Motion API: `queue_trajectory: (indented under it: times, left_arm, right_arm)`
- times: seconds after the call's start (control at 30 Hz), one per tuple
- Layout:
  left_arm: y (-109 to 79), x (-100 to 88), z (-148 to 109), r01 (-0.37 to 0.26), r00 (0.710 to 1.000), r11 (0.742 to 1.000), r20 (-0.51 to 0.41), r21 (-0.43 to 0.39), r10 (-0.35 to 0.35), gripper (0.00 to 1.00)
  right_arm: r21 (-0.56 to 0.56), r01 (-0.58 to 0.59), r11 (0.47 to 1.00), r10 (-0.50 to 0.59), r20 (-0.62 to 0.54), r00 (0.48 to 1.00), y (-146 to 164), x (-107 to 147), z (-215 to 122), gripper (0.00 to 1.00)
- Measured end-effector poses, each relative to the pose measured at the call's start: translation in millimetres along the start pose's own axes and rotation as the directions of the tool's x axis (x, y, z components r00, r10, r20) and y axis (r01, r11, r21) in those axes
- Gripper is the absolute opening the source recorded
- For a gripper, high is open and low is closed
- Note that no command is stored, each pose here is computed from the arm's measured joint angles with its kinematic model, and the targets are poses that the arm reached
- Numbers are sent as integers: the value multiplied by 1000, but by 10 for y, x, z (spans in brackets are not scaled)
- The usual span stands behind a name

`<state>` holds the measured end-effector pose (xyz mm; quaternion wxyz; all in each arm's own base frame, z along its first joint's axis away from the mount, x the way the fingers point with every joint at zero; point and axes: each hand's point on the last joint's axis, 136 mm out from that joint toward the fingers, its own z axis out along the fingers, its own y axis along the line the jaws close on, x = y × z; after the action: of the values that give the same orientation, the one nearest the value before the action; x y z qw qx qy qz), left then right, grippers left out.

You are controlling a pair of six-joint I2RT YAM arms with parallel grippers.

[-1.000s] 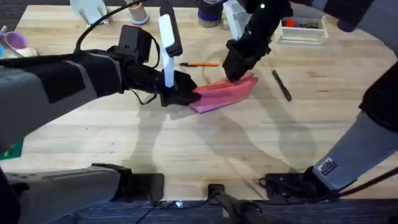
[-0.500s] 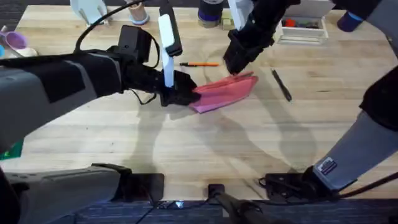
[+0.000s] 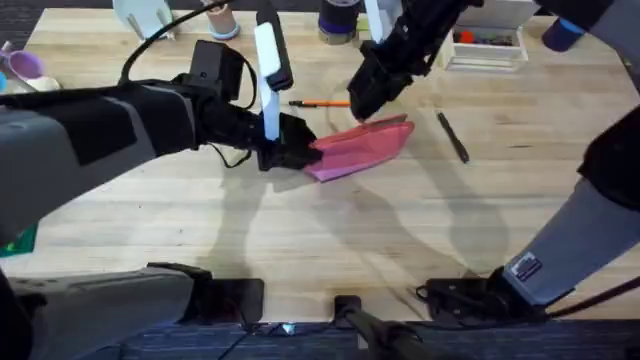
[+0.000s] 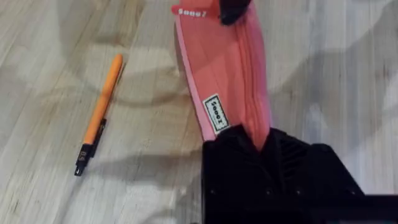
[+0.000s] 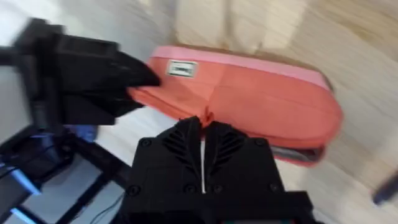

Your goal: Unzip the bag, pick up the pens from the table one at a time and place them inside, then zip the bag closed.

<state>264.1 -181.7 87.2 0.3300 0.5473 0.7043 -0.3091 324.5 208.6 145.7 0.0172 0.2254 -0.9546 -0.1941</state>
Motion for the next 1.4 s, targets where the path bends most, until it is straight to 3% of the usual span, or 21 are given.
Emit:
queue_trajectory:
  times: [0.2,0.57,1.03,1.1,1.3,1.4]
  left_arm:
    - [0,0,0,0,1000,1000,0,0,0,48]
    - [0,0,-1,0,1000,1000,0,0,0,48]
    - [-1,0,0,0,1000,1000,0,1,0,48]
    - [-1,-1,0,0,1000,1000,0,0,0,48]
    - [-1,-1,0,0,1000,1000,0,0,0,48]
    - [-1,-1,0,0,1000,1000,0,0,0,48]
  right_arm:
    - [-84,24,996,-23,12,1000,212,-32,22,32]
    - [-111,161,981,-158,33,987,735,-79,206,32]
    - [-133,151,980,-150,13,989,822,-86,326,31]
    - [-144,141,979,-141,13,990,790,-85,300,142]
    - [-119,101,988,-97,42,994,591,-112,23,956]
    - [-33,107,994,-103,99,990,445,-165,-276,995]
